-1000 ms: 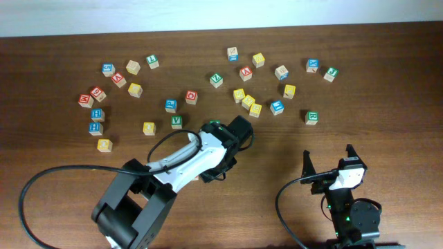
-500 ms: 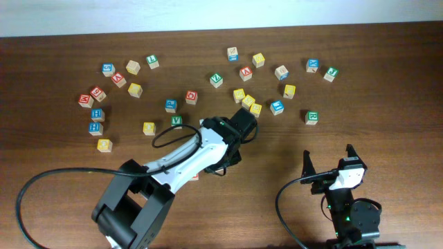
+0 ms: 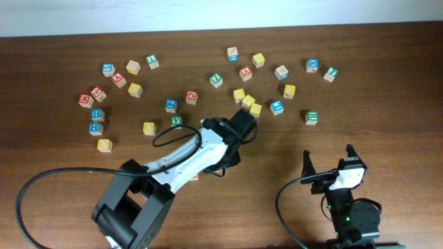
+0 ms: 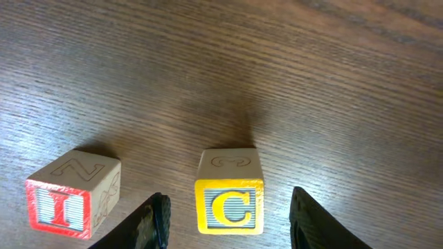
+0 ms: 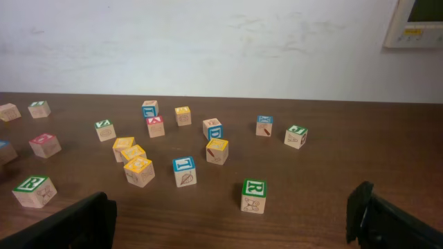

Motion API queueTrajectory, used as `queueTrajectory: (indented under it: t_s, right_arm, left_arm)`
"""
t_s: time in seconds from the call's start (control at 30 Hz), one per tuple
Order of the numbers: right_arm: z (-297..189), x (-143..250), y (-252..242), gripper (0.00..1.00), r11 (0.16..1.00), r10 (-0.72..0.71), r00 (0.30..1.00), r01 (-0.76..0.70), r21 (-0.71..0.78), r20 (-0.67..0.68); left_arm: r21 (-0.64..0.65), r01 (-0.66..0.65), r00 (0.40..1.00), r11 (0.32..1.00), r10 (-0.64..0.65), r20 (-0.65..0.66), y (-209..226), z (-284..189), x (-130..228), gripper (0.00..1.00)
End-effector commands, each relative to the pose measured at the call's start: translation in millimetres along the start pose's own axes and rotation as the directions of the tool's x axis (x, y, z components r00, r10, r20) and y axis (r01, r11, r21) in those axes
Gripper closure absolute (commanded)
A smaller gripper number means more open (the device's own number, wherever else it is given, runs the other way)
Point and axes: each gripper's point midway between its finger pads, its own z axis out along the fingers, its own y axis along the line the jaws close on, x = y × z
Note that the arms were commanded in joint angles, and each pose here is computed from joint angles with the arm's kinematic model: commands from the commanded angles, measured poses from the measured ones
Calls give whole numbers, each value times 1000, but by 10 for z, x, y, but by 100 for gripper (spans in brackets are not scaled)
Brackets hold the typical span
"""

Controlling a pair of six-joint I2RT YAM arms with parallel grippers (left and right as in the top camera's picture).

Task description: Spell out ICRA

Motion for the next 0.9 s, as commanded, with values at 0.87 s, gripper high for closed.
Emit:
queueTrajectory:
  t_s: [0.87]
  right_arm:
    - [2,31,-3,2,1000,-1,1000,1,4,-5]
  left_arm:
    - [16,-163,987,987,163,-12,39,181,96,77]
